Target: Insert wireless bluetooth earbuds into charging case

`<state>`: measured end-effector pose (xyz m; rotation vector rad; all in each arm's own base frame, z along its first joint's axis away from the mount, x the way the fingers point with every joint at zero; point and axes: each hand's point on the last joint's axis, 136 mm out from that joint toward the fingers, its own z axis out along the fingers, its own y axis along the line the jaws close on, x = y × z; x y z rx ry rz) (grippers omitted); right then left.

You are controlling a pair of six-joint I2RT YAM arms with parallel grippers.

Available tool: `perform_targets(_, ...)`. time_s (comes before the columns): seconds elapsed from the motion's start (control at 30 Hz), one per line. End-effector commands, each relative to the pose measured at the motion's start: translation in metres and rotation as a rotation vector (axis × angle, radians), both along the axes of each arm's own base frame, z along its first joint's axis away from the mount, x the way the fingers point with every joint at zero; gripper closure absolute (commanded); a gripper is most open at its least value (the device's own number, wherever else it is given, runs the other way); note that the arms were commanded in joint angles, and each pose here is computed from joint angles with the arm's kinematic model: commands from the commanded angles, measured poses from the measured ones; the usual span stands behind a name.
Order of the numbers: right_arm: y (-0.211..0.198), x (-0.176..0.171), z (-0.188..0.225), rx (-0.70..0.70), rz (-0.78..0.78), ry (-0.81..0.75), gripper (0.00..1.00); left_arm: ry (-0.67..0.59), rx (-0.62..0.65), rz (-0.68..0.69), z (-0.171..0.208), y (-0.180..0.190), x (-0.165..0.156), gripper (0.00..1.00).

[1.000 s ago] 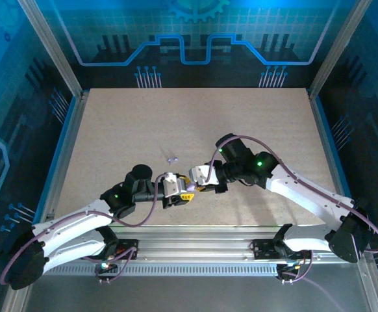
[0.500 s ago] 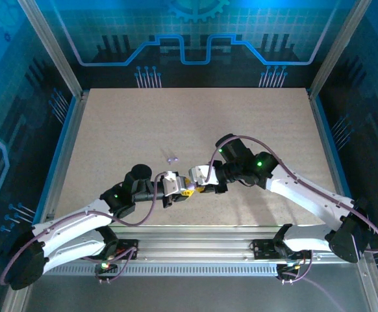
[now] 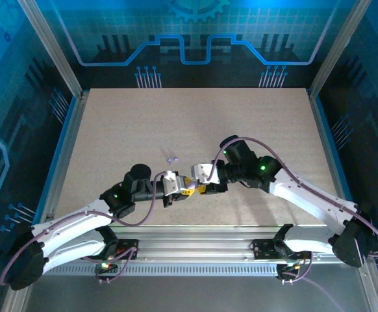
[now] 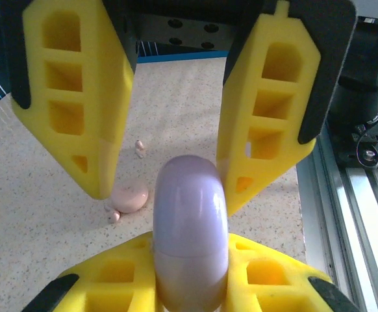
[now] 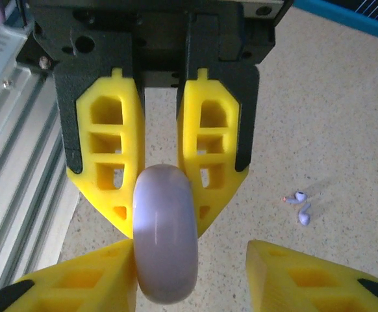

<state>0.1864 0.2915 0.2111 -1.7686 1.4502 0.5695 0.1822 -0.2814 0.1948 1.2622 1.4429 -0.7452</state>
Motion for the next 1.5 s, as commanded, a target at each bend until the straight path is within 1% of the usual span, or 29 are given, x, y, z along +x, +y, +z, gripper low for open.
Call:
perform_targets(0.0,-0.003,0.016,0.028,0.11,-0.059,-0.042,0.54,-0.018,-0.03,-0.056,0.015,-0.007,-0.006,0.8)
perform_targets(0.37,-0.019,0.035,0.031,0.139,-0.17,-0.042,0.55,-0.016,-0.036,-0.059,0.014,-0.007,-0.007,0.81)
perform_targets(0.67,-0.022,0.04,0.033,0.162,-0.2,-0.045,0.54,-0.019,-0.039,-0.05,0.014,-0.006,-0.006,0.82)
perform_targets(1.0,-0.022,0.034,0.039,0.207,-0.184,-0.027,0.54,-0.013,-0.071,-0.032,0.023,-0.003,-0.002,0.82)
perform_targets(1.2,-0.026,0.027,0.048,0.242,-0.17,-0.034,0.54,0.057,-0.104,-0.004,0.023,0.001,0.005,0.83)
perform_targets(1.47,-0.029,0.025,0.057,0.265,-0.193,-0.034,0.54,0.106,-0.155,0.044,0.025,0.011,0.017,0.83)
